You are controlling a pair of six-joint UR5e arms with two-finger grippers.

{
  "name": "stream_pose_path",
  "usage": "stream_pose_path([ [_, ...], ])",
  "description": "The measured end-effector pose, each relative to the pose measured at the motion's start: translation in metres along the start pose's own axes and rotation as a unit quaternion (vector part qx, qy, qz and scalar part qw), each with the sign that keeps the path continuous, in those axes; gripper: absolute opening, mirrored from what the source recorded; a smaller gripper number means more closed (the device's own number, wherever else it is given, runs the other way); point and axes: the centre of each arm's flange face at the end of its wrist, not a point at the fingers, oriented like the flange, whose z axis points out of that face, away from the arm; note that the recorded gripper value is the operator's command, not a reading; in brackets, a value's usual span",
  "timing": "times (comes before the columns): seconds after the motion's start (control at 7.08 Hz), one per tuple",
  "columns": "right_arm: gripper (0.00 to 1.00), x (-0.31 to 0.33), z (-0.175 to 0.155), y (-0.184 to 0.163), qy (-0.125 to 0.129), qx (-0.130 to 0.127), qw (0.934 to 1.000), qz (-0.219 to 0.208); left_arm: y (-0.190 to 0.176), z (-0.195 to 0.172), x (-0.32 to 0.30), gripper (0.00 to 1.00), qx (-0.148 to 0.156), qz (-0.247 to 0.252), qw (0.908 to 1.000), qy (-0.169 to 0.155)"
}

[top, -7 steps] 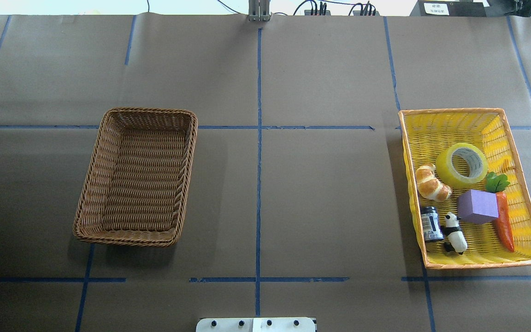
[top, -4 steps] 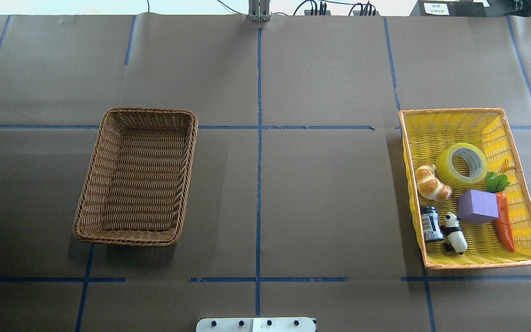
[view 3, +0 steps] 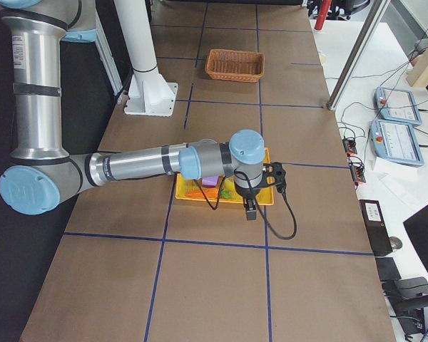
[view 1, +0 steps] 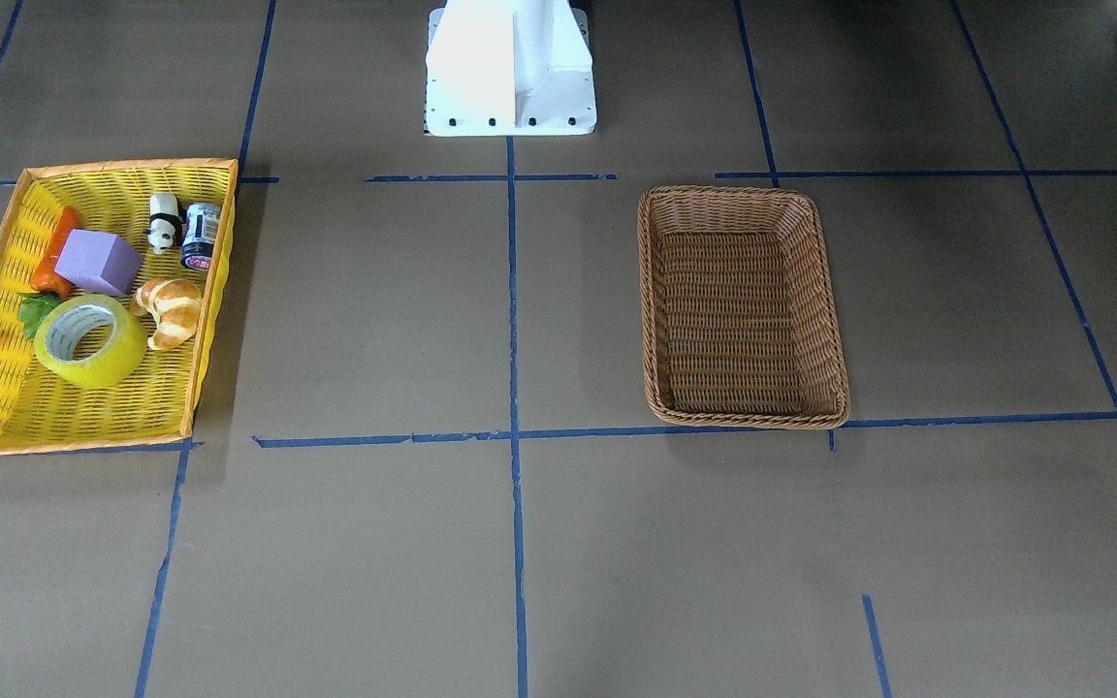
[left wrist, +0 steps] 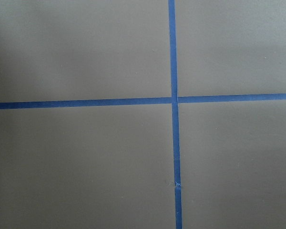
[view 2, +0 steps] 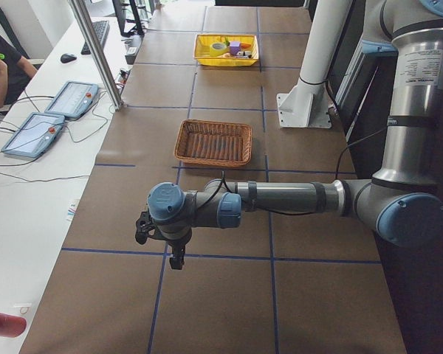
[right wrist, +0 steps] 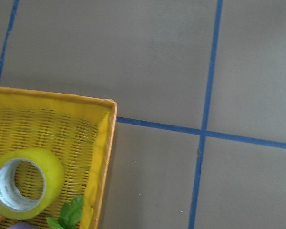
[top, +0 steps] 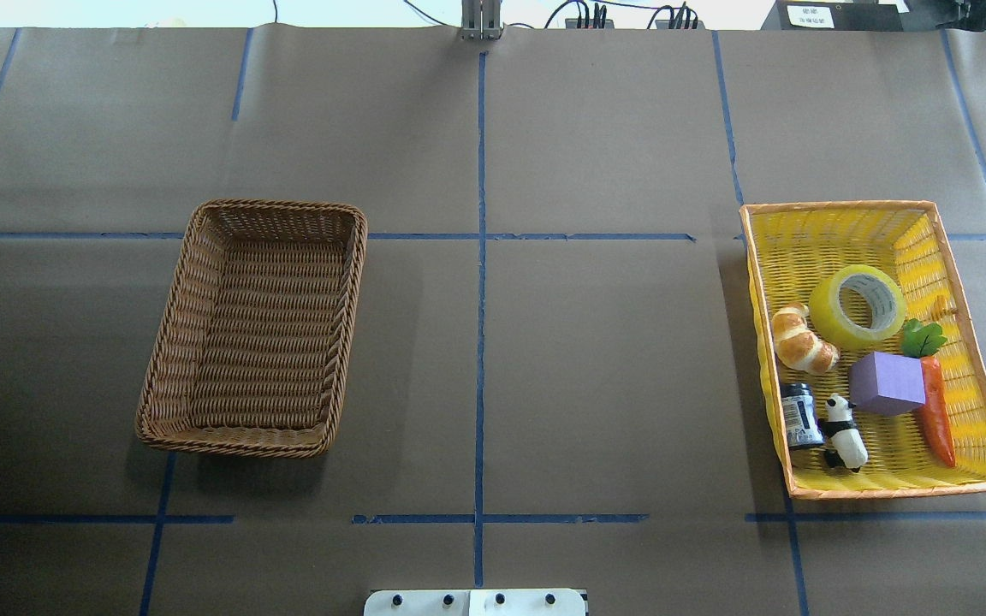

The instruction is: Move tape to another basket

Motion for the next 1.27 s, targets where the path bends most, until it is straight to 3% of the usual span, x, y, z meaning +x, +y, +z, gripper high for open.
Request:
stream_pose_path([
  [0.28,1.0,-0.066,0.014,-0.028,-0.007,-0.007,0.9984,-0.056,0.0,-0.001,0.002,1.0,0.001,0.001,1.0,0.001],
  [0.85,1.0,-0.137,0.045,-0.041,-0.023,-0.016,0.9991,0.033,0.0,-0.001,0.002,1.0,0.001,0.001,1.0,0.003],
  [1.27,1.0,-0.149,0.086,-0.035,-0.001,-0.042,0.9977,0.054,0.0,-0.001,0.003,1.0,0.001,0.001,1.0,0.004],
])
